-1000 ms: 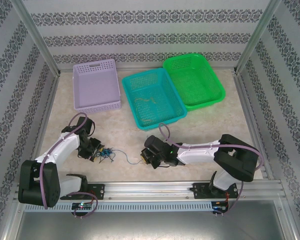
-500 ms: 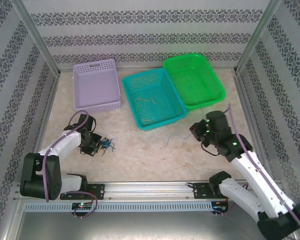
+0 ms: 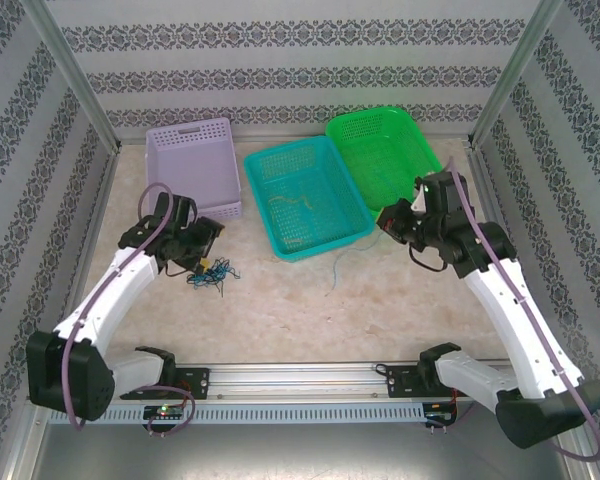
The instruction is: Untangle the cables
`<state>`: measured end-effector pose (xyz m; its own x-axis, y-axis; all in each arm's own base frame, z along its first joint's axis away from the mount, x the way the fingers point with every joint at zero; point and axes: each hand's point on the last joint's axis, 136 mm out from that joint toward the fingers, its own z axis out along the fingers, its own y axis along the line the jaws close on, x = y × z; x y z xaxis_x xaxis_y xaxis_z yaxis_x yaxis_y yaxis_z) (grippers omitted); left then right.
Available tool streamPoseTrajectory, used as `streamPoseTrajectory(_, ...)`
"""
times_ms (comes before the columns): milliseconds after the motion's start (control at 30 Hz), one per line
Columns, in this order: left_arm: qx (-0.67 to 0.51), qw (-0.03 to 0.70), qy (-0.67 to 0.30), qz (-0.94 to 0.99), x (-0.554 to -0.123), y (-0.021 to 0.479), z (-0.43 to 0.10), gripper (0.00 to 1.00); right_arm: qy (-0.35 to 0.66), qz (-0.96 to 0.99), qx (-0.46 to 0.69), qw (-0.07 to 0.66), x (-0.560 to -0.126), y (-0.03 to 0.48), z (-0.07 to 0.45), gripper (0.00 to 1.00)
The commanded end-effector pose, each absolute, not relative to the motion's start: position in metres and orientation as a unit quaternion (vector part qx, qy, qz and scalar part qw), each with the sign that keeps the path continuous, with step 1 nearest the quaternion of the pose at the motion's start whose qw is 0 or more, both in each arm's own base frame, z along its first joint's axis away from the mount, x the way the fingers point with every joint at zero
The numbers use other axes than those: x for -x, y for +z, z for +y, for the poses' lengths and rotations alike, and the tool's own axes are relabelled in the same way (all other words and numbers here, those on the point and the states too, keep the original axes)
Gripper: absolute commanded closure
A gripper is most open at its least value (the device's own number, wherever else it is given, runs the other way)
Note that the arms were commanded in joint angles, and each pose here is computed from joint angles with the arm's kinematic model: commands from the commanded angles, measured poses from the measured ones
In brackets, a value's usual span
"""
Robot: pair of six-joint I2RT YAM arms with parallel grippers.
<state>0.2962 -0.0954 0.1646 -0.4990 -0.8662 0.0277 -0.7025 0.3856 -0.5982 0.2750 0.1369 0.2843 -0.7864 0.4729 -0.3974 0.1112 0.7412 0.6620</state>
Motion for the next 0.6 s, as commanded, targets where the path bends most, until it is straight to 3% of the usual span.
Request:
streamPoseTrajectory(0, 0.449, 0.174, -0.31, 0.82, -0.3, 0.205, -0.106, 0.3, 0.361, 0.876, -0.066, 0.314, -0.283, 0.322, 0.165, 1.0)
streamPoseTrajectory(300, 0.158, 0.34, -0.467, 0.801, -0.328, 0.383, -0.202, 0.54, 0.419, 0.837, 0.054, 0.348, -0.311, 0.387, 0.214, 1.0)
streamPoseTrajectory(400, 0.075, 0.371, -0.472, 0.796, -0.324, 0.406, -0.221, 0.62, 0.433, 0.831, 0.07, 0.342, -0.324, 0.399, 0.231, 1.0)
streamPoseTrajectory(567, -0.032, 0.453, -0.457, 0.765, -0.317, 0.441, -0.234, 0.64, 0.433, 0.832, 0.098, 0.333, -0.339, 0.403, 0.255, 1.0)
